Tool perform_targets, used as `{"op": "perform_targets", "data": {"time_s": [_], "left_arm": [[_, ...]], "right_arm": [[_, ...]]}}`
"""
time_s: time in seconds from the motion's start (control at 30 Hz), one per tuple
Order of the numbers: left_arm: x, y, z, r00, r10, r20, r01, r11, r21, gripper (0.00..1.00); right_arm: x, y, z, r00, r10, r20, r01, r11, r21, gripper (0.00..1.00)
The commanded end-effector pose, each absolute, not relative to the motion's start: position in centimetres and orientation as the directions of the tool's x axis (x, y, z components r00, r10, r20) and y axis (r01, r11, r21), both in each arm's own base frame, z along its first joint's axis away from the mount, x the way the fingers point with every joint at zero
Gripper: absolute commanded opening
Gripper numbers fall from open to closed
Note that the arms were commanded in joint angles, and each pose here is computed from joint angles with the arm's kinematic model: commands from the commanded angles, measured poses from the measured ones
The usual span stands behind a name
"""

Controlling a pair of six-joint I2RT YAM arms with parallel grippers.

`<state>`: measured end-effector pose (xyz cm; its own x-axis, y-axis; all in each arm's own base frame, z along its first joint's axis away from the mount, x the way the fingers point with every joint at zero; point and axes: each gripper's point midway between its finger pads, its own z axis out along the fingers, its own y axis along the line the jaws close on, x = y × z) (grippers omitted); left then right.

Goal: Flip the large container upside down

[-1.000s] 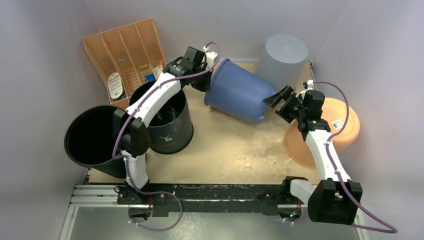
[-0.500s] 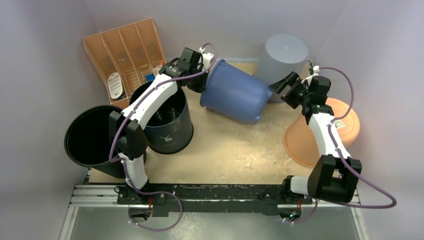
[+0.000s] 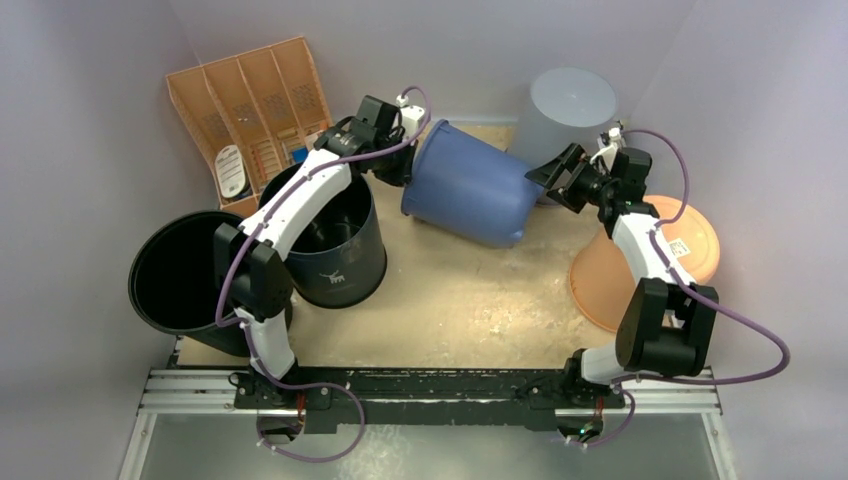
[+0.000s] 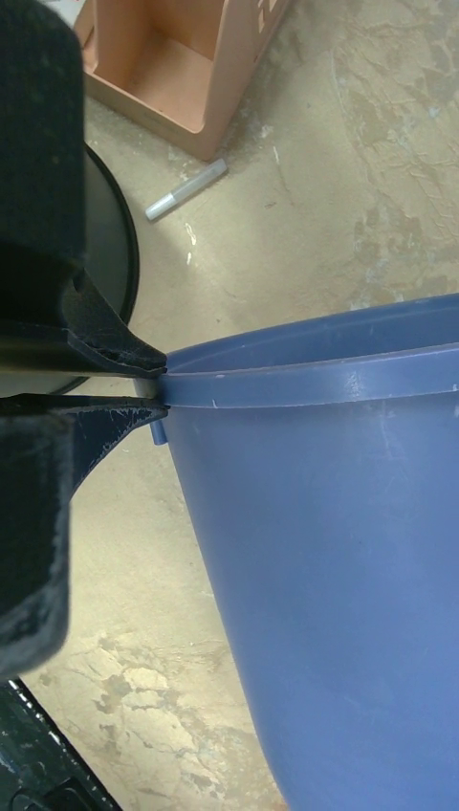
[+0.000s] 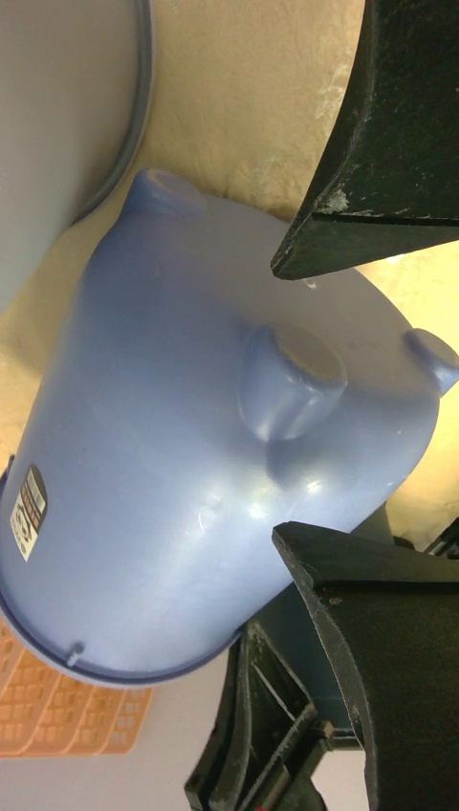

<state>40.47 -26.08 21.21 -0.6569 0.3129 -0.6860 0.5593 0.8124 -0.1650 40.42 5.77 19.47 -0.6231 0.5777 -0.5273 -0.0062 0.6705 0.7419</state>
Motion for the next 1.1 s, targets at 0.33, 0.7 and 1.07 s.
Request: {"op": "perform_targets", "data": {"time_s": [0.33,0.7,1.07], "left_arm": [[39.8,-28.0,22.3,-0.654,0.289,-0.699,0.603,0.757,-0.251,0.0],[40.0,-27.8,22.4,-0.654,0.275,-0.705,0.589,0.77,-0.246,0.0],[40.2,-30.3,22.4,-0.654,0.247,-0.715,0.605,0.738,-0.299,0.0]], "right_arm": [[41.3,7.9,22.1,-0.635,0.504,-0.586,-0.223,0.606,0.763,1.0],[39.2,9.4,25.5,-0.627,0.498,-0.599,-0.329,0.527,0.783,1.0],[34.6,10.5,30.1,-0.594,0.46,-0.66,-0.419,0.523,0.742,1.0]]}}
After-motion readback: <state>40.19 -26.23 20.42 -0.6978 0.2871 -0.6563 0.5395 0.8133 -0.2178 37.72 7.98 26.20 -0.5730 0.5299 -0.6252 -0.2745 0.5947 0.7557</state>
